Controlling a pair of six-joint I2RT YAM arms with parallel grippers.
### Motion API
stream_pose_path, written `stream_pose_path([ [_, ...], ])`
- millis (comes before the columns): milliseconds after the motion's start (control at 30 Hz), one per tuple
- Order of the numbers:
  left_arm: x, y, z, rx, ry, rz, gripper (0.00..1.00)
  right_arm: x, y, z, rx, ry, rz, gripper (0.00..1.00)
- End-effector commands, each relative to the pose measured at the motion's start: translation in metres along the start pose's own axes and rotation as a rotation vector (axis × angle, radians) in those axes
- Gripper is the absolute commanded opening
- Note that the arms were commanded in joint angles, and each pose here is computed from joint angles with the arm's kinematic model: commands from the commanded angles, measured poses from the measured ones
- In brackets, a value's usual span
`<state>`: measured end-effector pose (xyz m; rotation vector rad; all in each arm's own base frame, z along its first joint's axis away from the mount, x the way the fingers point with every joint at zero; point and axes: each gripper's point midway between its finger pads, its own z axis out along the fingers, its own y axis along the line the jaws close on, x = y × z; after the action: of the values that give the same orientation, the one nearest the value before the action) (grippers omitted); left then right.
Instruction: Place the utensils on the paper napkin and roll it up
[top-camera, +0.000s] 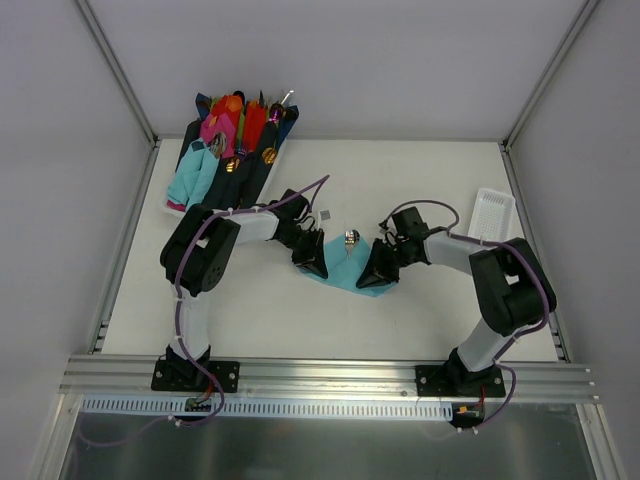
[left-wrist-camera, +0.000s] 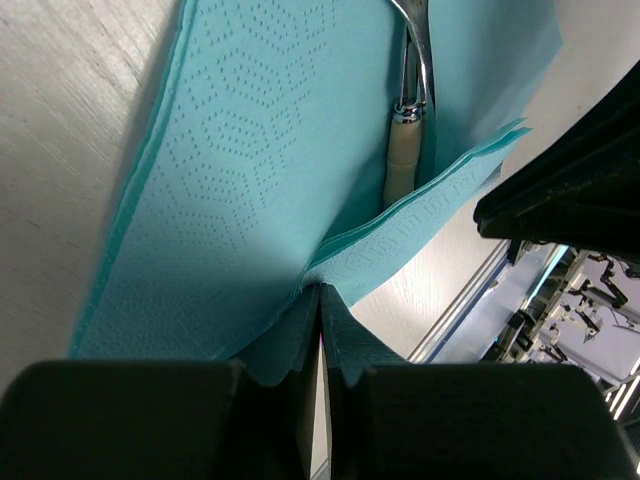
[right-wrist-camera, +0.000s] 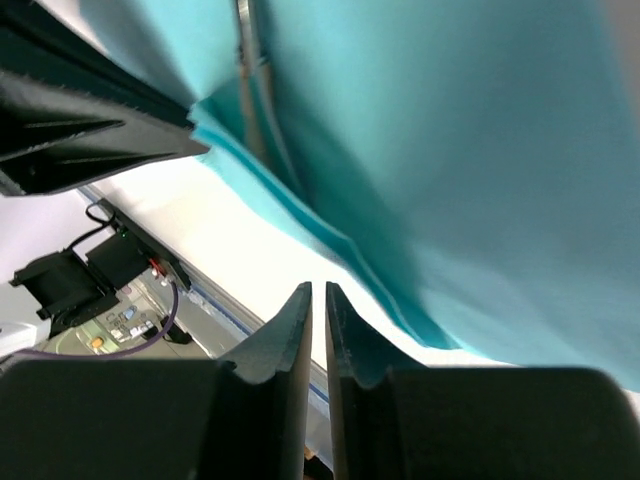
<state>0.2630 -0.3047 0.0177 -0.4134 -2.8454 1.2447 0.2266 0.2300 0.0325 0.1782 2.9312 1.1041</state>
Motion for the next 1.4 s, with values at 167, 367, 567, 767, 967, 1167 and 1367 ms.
stream_pose_path([
  [167,0.002,0.019,0.004,-0.074,0.014,-0.032,0.04,0.006,0.015,0.008,-0.017,0.025,-0.025,0.11],
  [367,0.004,0.022,0.005,-0.081,0.017,-0.034,0.04,0.007,-0.007,0.012,0.029,0.025,0.024,0.11],
  [567,0.004,0.023,0.007,-0.077,0.025,-0.04,0.03,0.005,-0.023,0.008,0.024,0.026,0.077,0.11],
  [767,0.005,0.024,0.006,-0.083,0.024,-0.038,0.02,0.012,-0.036,0.006,0.023,0.043,0.096,0.11],
  [967,0.006,0.023,0.004,-0.087,0.017,-0.032,0.02,0.023,-0.053,-0.005,0.05,0.06,0.102,0.11],
  [1167,0.006,0.025,0.003,-0.088,0.016,-0.039,0.0,0.028,-0.061,-0.019,0.065,0.066,0.096,0.11],
  [1367,0.004,0.021,0.004,-0.073,0.017,-0.044,0.0,0.02,-0.053,-0.031,0.06,0.039,0.06,0.11],
])
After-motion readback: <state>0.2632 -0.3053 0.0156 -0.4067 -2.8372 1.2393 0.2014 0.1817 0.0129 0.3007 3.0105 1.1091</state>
